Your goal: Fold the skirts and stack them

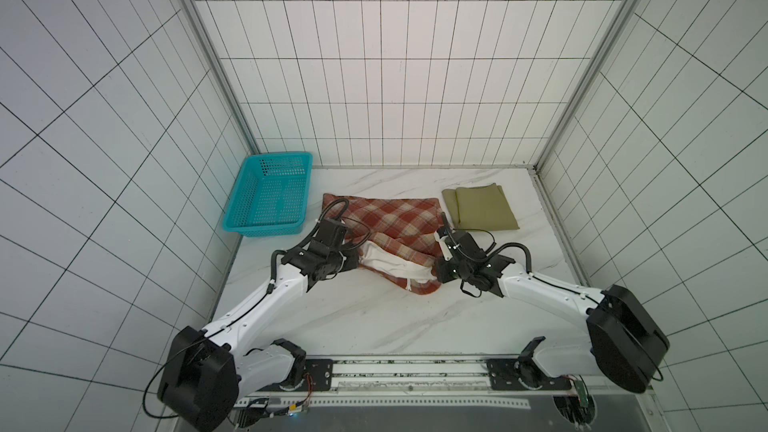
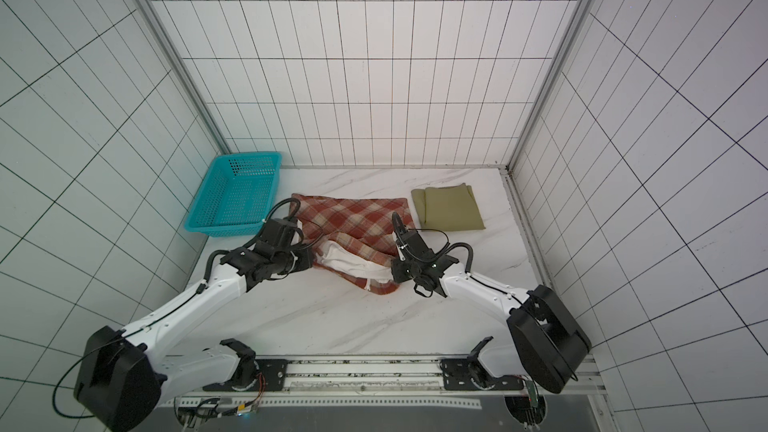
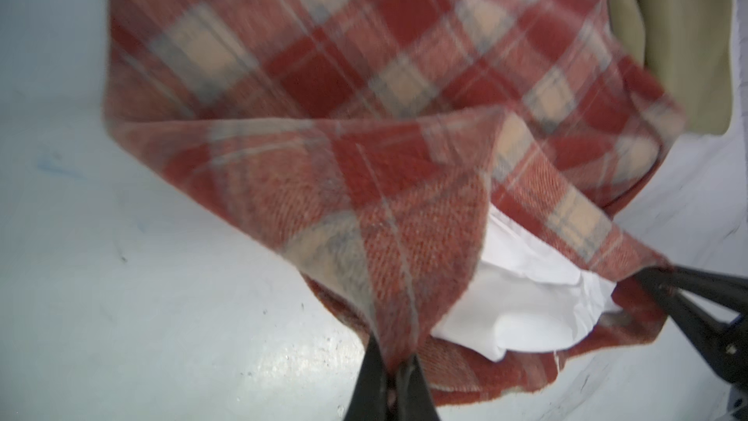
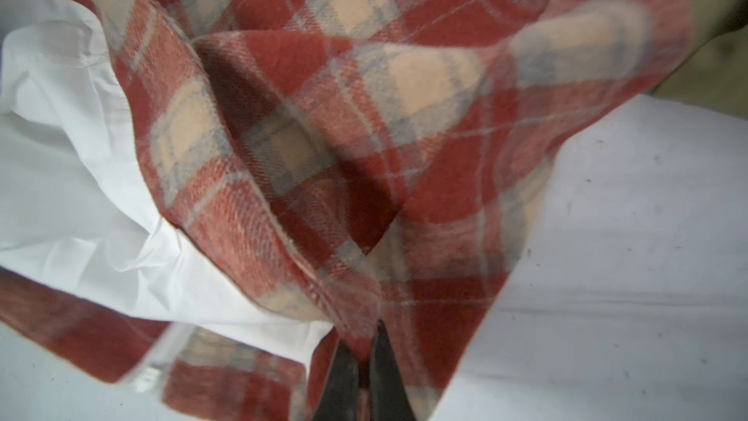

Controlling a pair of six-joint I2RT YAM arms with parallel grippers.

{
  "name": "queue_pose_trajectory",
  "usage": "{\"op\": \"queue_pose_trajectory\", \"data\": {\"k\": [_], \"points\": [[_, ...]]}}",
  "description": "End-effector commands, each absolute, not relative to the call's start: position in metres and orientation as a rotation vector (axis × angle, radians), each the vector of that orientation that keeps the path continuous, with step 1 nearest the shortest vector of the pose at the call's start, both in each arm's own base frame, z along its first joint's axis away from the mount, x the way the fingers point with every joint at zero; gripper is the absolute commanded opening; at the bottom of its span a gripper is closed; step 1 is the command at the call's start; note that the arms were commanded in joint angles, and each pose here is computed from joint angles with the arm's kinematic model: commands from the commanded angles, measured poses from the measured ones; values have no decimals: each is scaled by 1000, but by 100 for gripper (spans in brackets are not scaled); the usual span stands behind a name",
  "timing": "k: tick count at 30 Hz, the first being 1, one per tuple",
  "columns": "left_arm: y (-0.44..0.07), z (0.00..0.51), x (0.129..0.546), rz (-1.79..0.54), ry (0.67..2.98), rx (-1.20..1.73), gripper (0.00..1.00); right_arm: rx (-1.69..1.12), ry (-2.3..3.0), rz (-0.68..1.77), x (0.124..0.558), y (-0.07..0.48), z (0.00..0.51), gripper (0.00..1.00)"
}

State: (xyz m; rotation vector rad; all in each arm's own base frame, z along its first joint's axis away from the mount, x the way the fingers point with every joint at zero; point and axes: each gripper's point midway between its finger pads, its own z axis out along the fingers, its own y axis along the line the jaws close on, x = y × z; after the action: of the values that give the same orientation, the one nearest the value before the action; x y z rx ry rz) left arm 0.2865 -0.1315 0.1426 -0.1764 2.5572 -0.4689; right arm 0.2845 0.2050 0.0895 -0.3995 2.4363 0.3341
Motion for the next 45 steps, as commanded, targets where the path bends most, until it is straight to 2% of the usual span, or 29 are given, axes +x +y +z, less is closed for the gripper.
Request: {"op": "queue_pose_trajectory", "data": {"k": [1,7,13,18,23,26,34,39,42,45], "points": [[-102,200,317,-397,2413,-182,0,-219,2227,225,335,175,177,0],[-59,288,341,-330,2192,-214,0,-48,2114,63,365,123,250,0],[-37,305,342,-297,2177,-243,0,-8,2103,-37,358,98,271,0],[-24,327,345,-316,2138,-267,0,12,2011,26,348,93,319,0],[-38,368,362,-438,2092,-216,0,1,1965,69,361,89,356,0],[-42,391,377,-468,2058,-200,0,12,1930,93,376,83,379,0],[-38,411,446,-559,1986,-239,0,39,1961,133,468,66,380,0],[-24,437,489,-620,1923,-238,0,69,1889,141,517,49,413,0],[-11,461,504,-629,1869,-249,0,66,1820,156,531,44,445,0],[-1,494,501,-664,1783,-236,0,30,1776,174,527,49,470,0]]}}
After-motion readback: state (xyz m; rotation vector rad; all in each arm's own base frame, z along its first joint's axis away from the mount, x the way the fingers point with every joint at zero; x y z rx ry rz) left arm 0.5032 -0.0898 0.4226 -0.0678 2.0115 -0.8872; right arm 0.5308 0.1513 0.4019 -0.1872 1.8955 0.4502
